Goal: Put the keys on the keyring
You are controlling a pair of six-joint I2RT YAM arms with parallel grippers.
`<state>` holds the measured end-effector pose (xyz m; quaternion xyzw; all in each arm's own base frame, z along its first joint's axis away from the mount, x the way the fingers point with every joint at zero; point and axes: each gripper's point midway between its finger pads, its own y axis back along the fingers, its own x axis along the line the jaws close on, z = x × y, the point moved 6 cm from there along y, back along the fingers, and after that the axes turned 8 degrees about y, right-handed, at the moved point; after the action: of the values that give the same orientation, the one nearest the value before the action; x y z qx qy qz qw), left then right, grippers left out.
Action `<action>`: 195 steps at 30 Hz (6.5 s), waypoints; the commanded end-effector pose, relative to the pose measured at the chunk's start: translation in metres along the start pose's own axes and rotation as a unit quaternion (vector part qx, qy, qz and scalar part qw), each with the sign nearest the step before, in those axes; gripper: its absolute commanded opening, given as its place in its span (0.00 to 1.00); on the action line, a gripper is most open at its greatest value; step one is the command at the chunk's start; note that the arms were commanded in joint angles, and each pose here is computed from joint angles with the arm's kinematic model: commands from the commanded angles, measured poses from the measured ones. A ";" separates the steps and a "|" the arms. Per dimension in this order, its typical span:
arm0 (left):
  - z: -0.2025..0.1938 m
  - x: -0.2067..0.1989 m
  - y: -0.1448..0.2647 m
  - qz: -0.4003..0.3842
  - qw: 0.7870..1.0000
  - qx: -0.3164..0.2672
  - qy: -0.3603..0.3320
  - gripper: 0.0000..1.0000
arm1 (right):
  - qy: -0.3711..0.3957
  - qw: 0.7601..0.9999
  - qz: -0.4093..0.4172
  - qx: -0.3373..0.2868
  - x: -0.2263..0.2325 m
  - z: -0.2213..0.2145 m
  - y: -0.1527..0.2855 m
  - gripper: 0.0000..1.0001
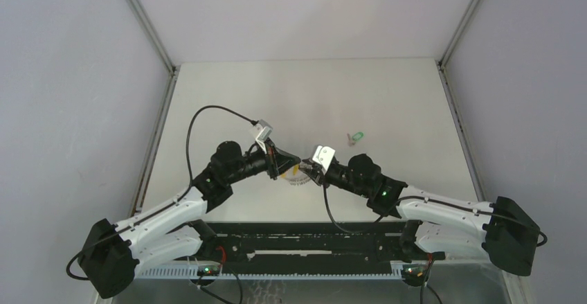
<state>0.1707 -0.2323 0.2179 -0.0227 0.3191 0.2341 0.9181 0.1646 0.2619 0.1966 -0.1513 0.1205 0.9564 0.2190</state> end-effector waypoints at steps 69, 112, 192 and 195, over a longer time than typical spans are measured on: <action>0.015 -0.023 -0.004 -0.134 0.986 -0.049 0.081 0.08 | 0.097 0.953 -0.014 -0.287 -0.036 0.081 0.039 0.00; -0.014 0.017 0.012 -0.012 0.991 -0.078 -0.109 0.55 | 0.017 0.989 -0.004 -0.148 -0.046 0.041 0.001 0.00; -0.027 0.168 0.023 0.170 0.944 -0.170 0.226 1.00 | -0.217 0.905 -0.363 0.045 -0.102 -0.013 0.108 1.00; -0.024 0.165 0.035 0.207 0.945 -0.161 0.195 1.00 | -0.219 0.897 -0.382 0.036 -0.105 -0.009 0.115 1.00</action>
<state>0.2601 -0.1504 0.0944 -0.1723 0.4944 0.4244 0.7388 0.2041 0.1286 0.2268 0.0279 0.0792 0.8259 0.5575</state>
